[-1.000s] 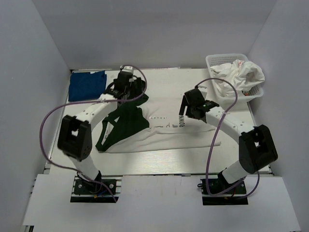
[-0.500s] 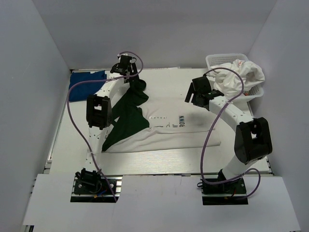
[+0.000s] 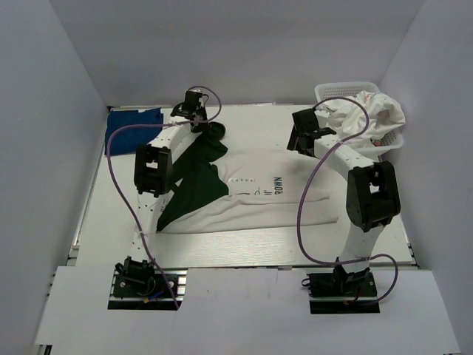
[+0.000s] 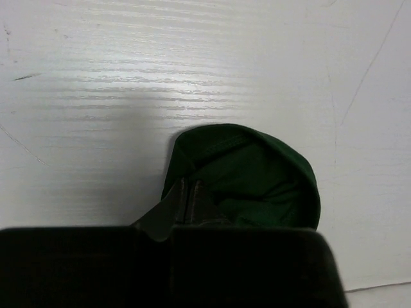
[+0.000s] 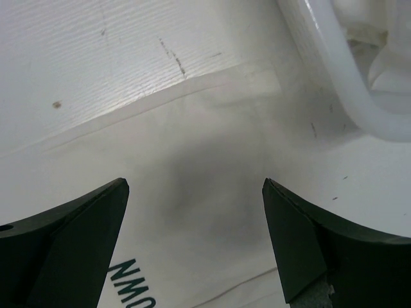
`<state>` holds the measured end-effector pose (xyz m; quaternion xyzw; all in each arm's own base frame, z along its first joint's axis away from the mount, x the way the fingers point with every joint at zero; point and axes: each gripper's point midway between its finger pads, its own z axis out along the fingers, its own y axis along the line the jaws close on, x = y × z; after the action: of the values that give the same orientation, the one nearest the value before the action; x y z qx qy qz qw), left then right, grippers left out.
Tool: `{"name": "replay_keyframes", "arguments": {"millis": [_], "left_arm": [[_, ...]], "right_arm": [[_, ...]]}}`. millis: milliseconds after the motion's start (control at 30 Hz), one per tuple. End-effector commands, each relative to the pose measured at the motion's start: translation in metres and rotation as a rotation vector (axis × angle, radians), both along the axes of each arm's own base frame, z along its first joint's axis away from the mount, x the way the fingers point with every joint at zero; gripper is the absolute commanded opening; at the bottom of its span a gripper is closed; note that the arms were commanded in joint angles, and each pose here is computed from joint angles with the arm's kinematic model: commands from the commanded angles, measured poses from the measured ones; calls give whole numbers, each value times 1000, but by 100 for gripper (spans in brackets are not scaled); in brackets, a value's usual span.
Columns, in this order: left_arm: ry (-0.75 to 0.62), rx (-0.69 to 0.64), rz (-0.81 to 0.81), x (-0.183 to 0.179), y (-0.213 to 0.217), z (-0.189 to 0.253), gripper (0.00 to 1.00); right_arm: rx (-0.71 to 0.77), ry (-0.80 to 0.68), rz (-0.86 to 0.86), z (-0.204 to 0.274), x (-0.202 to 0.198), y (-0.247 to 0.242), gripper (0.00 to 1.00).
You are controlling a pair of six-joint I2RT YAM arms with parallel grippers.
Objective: Fold and stack the t-shirts
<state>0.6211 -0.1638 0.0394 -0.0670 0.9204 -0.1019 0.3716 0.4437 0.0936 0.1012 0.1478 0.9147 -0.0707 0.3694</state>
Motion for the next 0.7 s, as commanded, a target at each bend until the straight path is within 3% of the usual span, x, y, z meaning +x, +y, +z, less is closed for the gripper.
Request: {"name": "replay_keyframes", "arguments": {"millis": [0,200,233,267,400,667], "left_arm": [[-129,-39,-45,3,-8,73,0],[-185,61,-2,-29,21,114,0],[-159,64,-21,-42,22,104,0],[-209,52,-18,-49,24,132,0],[-260,81,-67,-74,22,156,0],[-202,33,-108,-112,14,146,0]], "right_arm": [[-69,-26,-43,12,15,-17,90],[-36,-48,-50,17,53,-22,90],[-50,12,-50,-4,51,-22,90],[-46,18,-54,-6,55,-23,90],[-25,15,-63,-13,77,-17,90],[-14,66,-139,-37,89,-14,90]]}}
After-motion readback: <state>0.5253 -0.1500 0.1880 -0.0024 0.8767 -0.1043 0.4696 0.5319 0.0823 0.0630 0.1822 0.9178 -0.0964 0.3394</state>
